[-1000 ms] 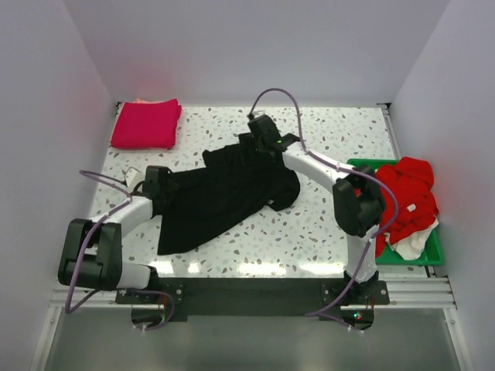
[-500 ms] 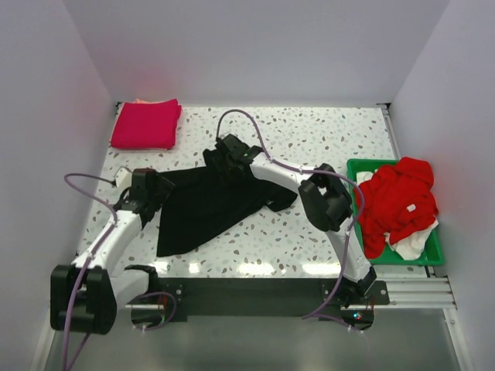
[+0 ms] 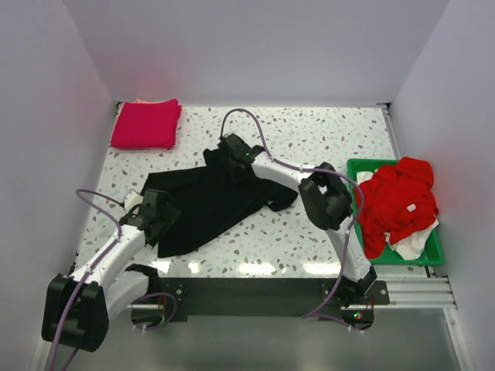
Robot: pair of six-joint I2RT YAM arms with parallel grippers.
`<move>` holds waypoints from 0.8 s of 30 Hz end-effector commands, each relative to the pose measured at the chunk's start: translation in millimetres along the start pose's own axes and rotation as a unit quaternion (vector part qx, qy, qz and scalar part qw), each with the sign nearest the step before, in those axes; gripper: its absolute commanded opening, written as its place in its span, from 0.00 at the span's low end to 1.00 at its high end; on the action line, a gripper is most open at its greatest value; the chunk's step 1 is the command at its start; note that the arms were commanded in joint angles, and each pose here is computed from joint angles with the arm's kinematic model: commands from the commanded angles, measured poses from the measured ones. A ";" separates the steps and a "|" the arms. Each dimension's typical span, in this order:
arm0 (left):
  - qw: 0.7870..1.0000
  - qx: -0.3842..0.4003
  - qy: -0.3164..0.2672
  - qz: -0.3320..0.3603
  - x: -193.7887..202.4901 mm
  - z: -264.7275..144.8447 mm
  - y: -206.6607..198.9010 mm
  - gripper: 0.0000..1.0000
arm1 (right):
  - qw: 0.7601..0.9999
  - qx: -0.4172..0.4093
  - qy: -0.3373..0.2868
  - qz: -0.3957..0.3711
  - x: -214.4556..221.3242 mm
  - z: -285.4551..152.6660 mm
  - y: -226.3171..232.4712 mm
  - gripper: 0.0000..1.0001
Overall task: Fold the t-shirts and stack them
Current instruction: Flatten the tshirt out
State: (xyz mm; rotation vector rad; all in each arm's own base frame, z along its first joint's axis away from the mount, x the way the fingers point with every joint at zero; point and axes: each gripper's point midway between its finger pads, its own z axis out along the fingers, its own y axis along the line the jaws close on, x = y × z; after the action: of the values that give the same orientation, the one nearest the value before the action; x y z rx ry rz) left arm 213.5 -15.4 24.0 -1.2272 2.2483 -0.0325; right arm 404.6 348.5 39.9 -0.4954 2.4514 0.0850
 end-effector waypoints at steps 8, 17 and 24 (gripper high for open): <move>0.999 -0.028 -0.024 0.006 1.8 -4.7 7.5 0.80 | 0.988 0.052 -0.058 0.131 -40.9 -59.8 -108.9 0.00; 0.998 -0.042 -0.019 0.048 -0.3 17.2 -15.5 0.59 | 0.966 0.097 -0.129 0.202 -24.4 -153.4 -180.7 0.00; 0.995 -0.047 -0.023 0.079 -4.4 28.3 -25.9 0.38 | 0.949 0.092 -0.177 0.244 6.2 -205.4 -191.3 0.00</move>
State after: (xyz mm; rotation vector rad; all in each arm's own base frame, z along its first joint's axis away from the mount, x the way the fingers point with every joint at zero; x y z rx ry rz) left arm 239.6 -17.0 13.6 -1.1232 2.3088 0.1644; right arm 361.6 144.0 194.2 0.1139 2.2232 0.1067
